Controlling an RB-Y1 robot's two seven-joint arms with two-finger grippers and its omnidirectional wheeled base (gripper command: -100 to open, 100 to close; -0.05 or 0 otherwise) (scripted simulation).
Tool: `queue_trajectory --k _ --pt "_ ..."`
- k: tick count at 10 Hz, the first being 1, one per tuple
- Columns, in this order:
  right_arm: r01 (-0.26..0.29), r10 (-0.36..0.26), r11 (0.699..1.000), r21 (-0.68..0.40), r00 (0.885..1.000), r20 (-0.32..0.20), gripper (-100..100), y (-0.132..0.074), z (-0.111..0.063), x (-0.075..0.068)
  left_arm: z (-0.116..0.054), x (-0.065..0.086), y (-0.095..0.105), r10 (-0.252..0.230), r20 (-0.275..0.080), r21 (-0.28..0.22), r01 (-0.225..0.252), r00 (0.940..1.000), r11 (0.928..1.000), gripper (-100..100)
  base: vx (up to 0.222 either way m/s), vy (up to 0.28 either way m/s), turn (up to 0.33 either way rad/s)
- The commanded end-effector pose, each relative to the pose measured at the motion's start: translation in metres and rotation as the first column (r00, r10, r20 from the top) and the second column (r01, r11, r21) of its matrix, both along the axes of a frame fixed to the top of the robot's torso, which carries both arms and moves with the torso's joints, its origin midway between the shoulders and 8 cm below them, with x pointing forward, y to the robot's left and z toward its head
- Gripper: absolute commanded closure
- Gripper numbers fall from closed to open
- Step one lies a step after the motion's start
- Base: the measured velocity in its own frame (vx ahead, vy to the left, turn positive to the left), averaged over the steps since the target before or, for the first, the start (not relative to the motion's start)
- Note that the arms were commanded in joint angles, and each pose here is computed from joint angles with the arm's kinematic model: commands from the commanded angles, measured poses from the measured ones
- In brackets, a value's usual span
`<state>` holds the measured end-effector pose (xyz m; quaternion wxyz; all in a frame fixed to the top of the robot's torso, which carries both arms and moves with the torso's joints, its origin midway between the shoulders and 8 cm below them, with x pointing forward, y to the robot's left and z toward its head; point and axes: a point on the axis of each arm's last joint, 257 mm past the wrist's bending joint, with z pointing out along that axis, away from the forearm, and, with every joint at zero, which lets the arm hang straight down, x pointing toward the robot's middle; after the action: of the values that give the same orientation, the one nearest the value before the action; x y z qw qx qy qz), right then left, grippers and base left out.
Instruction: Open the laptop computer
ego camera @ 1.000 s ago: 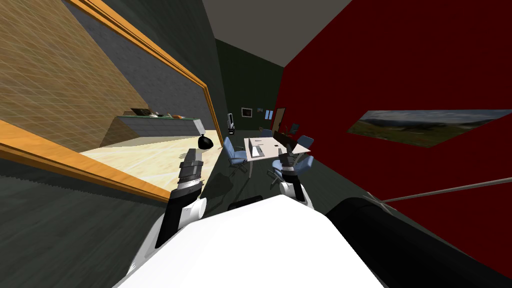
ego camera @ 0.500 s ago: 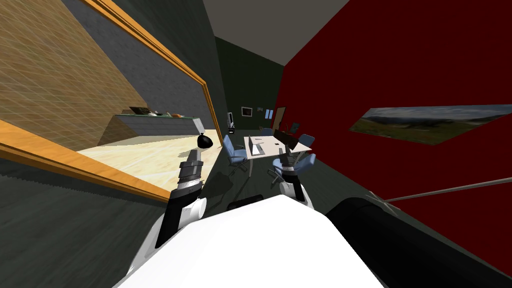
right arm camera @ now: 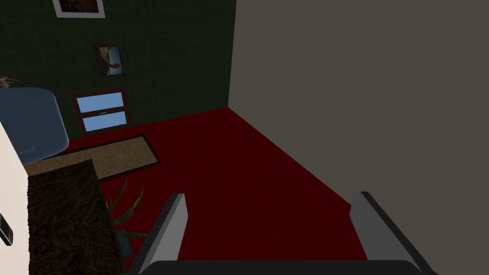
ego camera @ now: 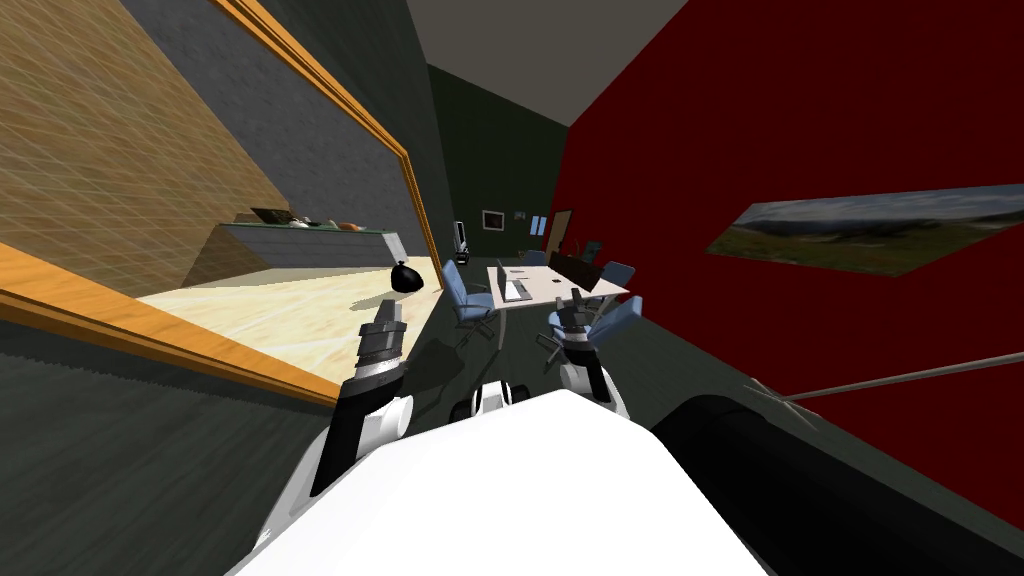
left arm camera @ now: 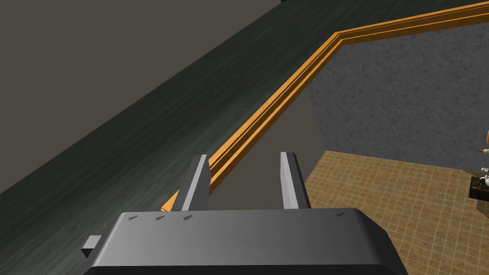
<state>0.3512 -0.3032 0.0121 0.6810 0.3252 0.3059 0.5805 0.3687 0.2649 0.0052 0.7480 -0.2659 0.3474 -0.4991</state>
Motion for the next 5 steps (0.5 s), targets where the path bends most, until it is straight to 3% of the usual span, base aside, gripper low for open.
queue_trajectory --k 1,5 --pt "0.008 -0.012 0.993 -0.115 0.999 -0.034 -100 0.005 -0.006 0.005 0.0 0.0 0.0 0.0 0.0 0.0 0.0 1.0 1.0 0 0.061 0.077 -0.04" --pt "0.041 -0.072 0.947 -0.319 0.994 -0.086 -100 0.009 -0.021 0.014 0.0 0.0 0.0 0.0 0.0 0.0 0.0 1.0 1.0 0 0.093 0.089 -0.047"
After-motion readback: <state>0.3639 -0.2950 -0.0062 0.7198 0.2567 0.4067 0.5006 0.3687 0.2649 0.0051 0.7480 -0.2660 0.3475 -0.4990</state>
